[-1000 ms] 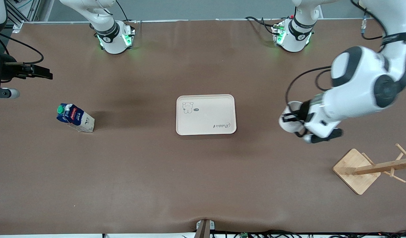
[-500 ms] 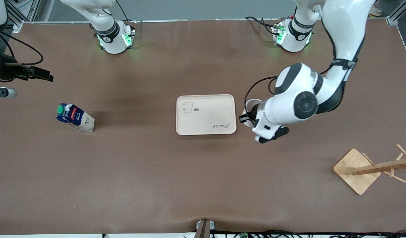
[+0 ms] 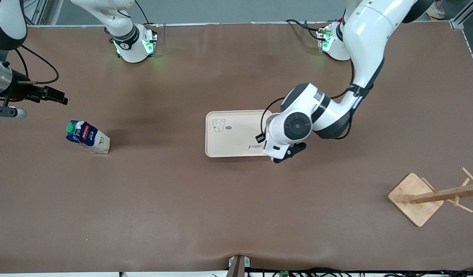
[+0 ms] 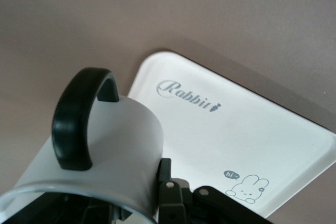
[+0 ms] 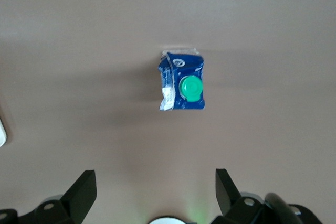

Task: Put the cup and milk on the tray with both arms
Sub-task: 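Lower the mug onto the tray while the right gripper grasps the milk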

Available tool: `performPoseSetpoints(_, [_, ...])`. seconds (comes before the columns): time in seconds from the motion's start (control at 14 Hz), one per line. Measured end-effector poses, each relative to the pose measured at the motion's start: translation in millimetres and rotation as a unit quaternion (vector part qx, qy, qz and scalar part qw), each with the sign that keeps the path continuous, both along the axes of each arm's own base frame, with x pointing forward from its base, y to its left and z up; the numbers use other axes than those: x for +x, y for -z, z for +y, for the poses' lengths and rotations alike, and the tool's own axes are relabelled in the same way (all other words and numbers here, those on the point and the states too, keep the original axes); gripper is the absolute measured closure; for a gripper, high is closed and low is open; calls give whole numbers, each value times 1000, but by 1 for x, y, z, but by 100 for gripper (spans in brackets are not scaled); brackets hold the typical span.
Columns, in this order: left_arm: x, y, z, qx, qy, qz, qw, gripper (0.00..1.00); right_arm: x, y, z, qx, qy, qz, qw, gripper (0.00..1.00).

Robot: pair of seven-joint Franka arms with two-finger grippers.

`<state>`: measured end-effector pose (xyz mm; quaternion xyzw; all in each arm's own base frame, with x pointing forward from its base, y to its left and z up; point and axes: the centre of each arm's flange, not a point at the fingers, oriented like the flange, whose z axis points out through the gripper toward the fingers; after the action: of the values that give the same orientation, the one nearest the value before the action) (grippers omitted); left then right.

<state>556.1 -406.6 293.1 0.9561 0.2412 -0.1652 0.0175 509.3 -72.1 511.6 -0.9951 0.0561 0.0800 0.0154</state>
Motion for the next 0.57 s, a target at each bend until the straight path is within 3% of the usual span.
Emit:
performPoseSetpoints(0.14, [-7, 11, -16, -1, -7, 1, 1000, 92, 7, 15, -17, -2, 16, -9, 1000, 0])
performPoseSetpoints(0.57, [-12, 51, -28, -5, -17, 13, 1000, 92, 28, 67, -31, 2, 23, 5, 1000, 0])
